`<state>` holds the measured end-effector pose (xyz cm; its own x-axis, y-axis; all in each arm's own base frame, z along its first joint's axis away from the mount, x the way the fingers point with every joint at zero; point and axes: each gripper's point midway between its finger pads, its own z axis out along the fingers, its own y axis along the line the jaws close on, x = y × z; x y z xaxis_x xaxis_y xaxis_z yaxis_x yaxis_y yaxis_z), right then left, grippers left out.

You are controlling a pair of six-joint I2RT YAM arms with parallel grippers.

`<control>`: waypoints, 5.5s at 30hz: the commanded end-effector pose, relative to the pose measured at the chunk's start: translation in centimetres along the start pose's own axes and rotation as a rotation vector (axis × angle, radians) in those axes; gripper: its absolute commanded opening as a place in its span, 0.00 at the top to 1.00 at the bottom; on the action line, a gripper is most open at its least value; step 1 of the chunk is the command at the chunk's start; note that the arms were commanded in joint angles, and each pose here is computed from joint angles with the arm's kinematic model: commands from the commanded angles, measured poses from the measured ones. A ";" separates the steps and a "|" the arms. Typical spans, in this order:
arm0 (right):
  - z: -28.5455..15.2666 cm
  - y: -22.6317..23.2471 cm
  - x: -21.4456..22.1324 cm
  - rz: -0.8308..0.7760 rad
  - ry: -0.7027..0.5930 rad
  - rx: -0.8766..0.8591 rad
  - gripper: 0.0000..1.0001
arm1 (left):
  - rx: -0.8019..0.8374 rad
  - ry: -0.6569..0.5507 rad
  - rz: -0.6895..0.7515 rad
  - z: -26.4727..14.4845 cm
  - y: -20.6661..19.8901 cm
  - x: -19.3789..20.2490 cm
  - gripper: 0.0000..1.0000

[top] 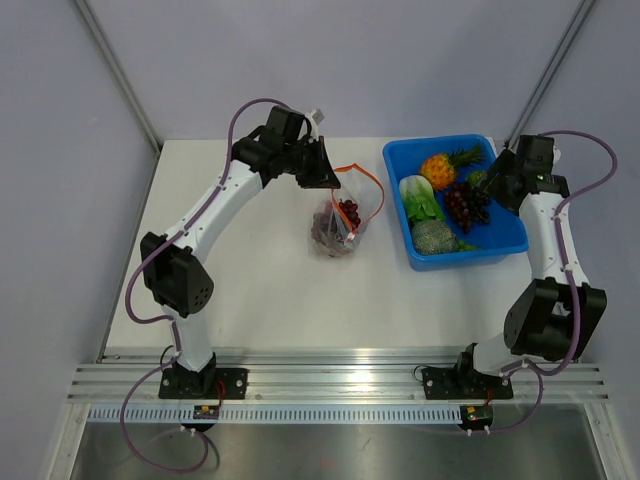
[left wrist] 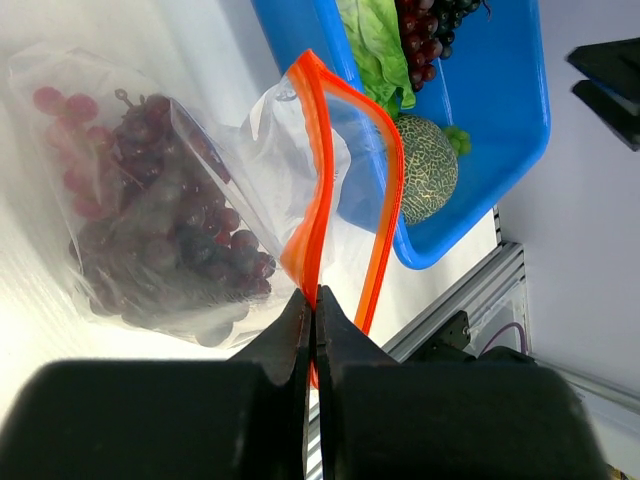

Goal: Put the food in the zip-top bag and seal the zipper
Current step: Pick up the fake fruit from the bin, then place the fake fruit in the zipper food storage bag.

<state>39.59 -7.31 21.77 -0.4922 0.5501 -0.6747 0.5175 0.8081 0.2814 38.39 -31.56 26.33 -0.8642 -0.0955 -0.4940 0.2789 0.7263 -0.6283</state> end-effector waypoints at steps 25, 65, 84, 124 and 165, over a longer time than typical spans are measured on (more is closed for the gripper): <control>12.6 1.4 4.8 -0.104 0.192 -0.075 0.16 | 0.068 -0.042 0.105 -2.0 -2.0 -1.2 1.00; 14.7 2.2 5.8 -0.048 0.080 -0.171 0.85 | 0.051 -0.027 0.119 -2.0 -2.0 -1.5 1.00; 2.3 4.3 0.8 -0.008 -0.099 -0.290 1.00 | 0.059 -0.051 0.101 -2.9 -2.5 -1.5 1.00; -18.2 22.3 2.7 -0.264 -0.117 -0.901 1.00 | 0.129 -0.013 0.105 -2.2 -3.4 -1.2 1.00; -14.0 26.8 16.2 -0.409 0.207 -0.888 1.00 | 0.121 -0.002 0.105 -2.4 -2.2 -0.7 1.00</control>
<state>34.19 26.10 25.04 -0.7345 0.1404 -0.6639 -0.3496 0.7603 0.5475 37.73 -31.44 26.35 -0.8736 -0.0191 -0.4863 0.3383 0.6946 -0.6349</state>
